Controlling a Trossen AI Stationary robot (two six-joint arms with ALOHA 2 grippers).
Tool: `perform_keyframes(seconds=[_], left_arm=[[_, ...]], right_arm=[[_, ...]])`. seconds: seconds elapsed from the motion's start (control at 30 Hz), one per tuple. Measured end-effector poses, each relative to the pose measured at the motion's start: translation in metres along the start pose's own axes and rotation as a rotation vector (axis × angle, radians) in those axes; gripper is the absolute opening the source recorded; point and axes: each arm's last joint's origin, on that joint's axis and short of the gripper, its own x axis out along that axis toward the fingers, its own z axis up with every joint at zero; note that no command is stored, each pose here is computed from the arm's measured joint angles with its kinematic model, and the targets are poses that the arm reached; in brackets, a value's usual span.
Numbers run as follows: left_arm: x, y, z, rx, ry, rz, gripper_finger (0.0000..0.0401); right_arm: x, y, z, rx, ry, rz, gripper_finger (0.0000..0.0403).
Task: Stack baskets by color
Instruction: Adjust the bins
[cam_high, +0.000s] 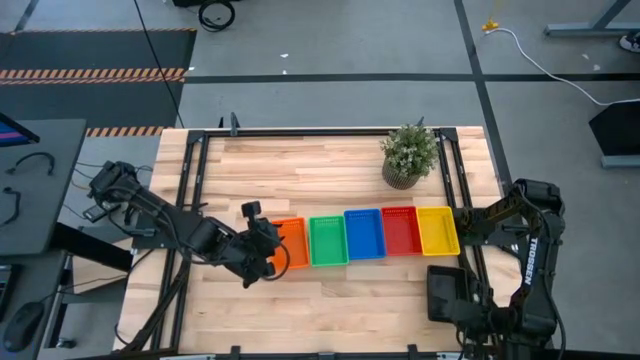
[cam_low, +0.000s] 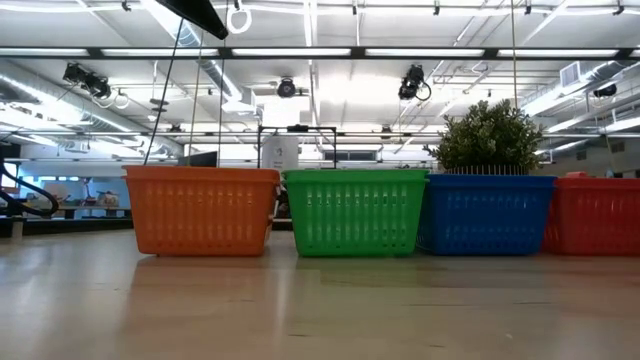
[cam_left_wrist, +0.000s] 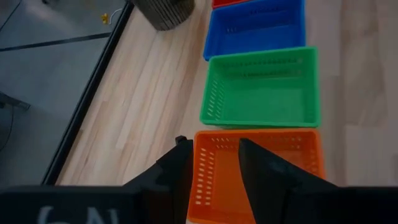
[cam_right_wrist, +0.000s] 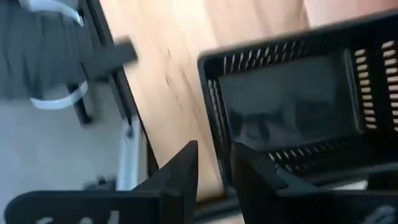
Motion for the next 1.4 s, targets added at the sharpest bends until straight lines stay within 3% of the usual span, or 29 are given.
perform_keyframes(seconds=[0.17, 0.3, 0.47, 0.63, 0.77, 1.03, 1.23, 1.4], left_arm=[[-0.007, -0.005, -0.005, -0.009, -0.003, 0.003, 0.0133], [-0.012, -0.002, -0.019, -0.027, 0.095, 0.03, 0.0123], [-0.018, 0.008, -0.036, -0.09, 0.23, 0.123, 0.0106], [-0.037, 0.002, -0.053, -0.172, 0.27, 0.147, 0.0083], [-0.046, -0.011, -0.078, -0.23, 0.252, 0.131, 0.006], [-0.036, -0.022, -0.153, -0.455, 0.273, 0.123, 0.0009], [-0.012, -0.026, -0.188, -0.543, 0.289, 0.078, 0.001], [0.016, -0.027, -0.206, -0.561, 0.275, 0.011, 0.001]], right_arm=[[0.008, -0.004, 0.014, 0.181, -0.247, 0.002, 0.0089], [0.027, -0.003, 0.043, 0.298, -0.261, 0.014, 0.008], [0.052, 0.01, 0.083, 0.278, -0.187, 0.177, 0.006], [0.049, 0.03, 0.104, 0.147, -0.295, 0.393, 0.0032], [0.044, 0.038, 0.097, 0.139, -0.282, 0.469, 0.0009], [0.038, 0.042, 0.059, 0.194, -0.056, 0.522, 0.0004], [0.039, 0.035, 0.038, 0.25, 0.126, 0.428, 0.0002], [0.042, 0.026, 0.032, 0.246, 0.157, 0.327, 0.0002]])
